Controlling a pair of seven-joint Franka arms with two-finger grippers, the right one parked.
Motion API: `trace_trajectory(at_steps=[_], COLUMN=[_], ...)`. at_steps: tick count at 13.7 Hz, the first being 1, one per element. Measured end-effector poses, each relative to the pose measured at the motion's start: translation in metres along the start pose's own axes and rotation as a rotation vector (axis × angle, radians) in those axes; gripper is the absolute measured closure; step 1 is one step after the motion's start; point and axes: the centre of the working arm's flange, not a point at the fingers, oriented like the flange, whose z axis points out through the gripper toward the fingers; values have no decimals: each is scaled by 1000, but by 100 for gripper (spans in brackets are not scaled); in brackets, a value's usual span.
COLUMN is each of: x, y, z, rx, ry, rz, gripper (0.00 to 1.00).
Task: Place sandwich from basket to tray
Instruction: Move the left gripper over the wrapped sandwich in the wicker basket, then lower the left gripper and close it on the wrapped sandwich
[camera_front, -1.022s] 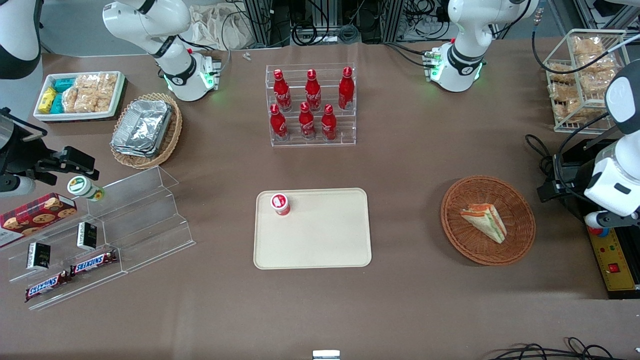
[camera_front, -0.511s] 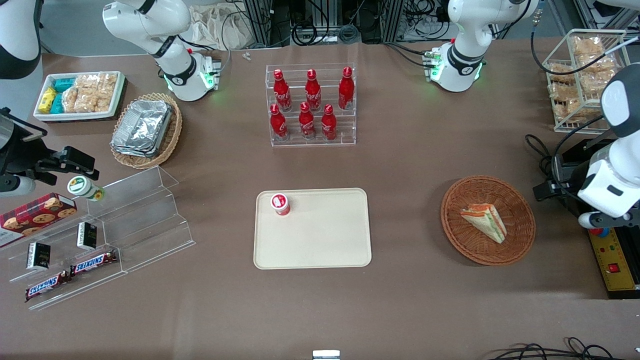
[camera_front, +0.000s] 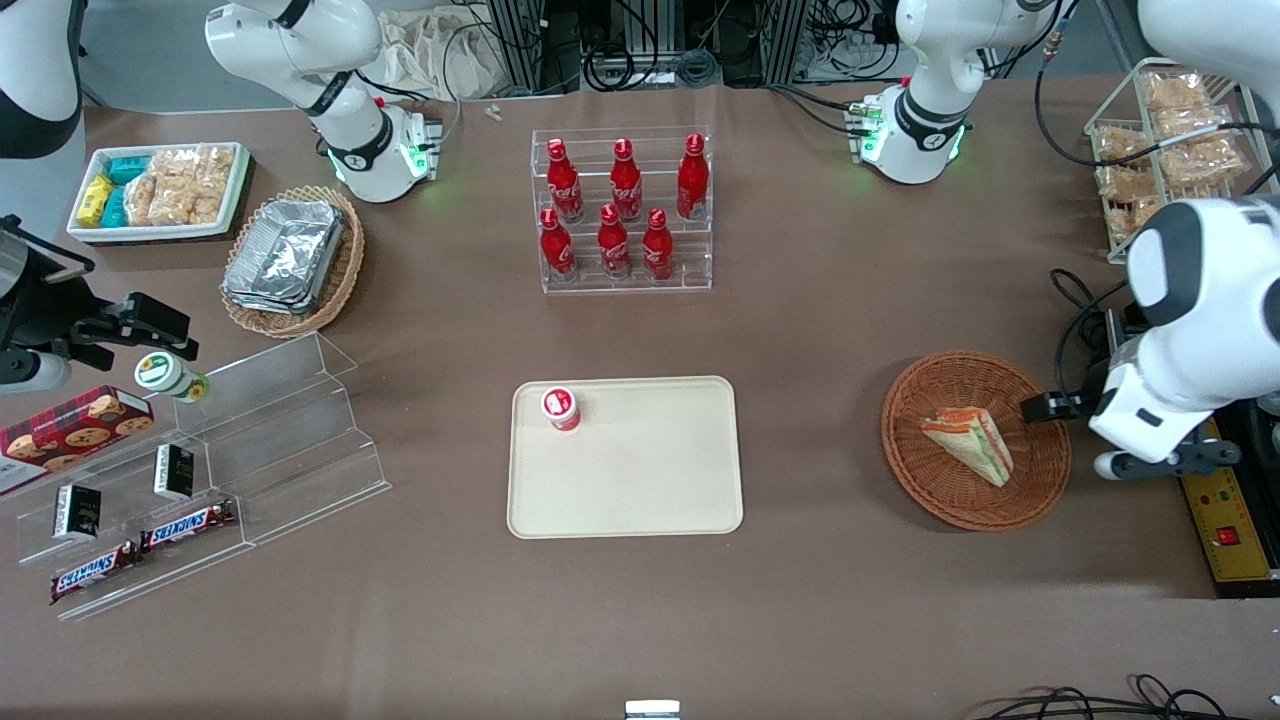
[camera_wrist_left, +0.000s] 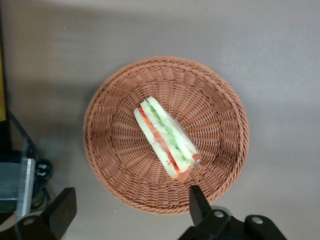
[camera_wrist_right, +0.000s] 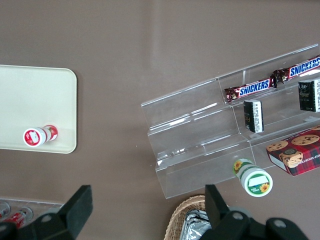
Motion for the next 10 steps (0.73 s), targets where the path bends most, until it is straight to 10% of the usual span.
trace_trajectory(at_steps=[10], x=[6], y=[37], z=[70], rx=[-7], ry=[-37], rz=[-339], gripper=[0])
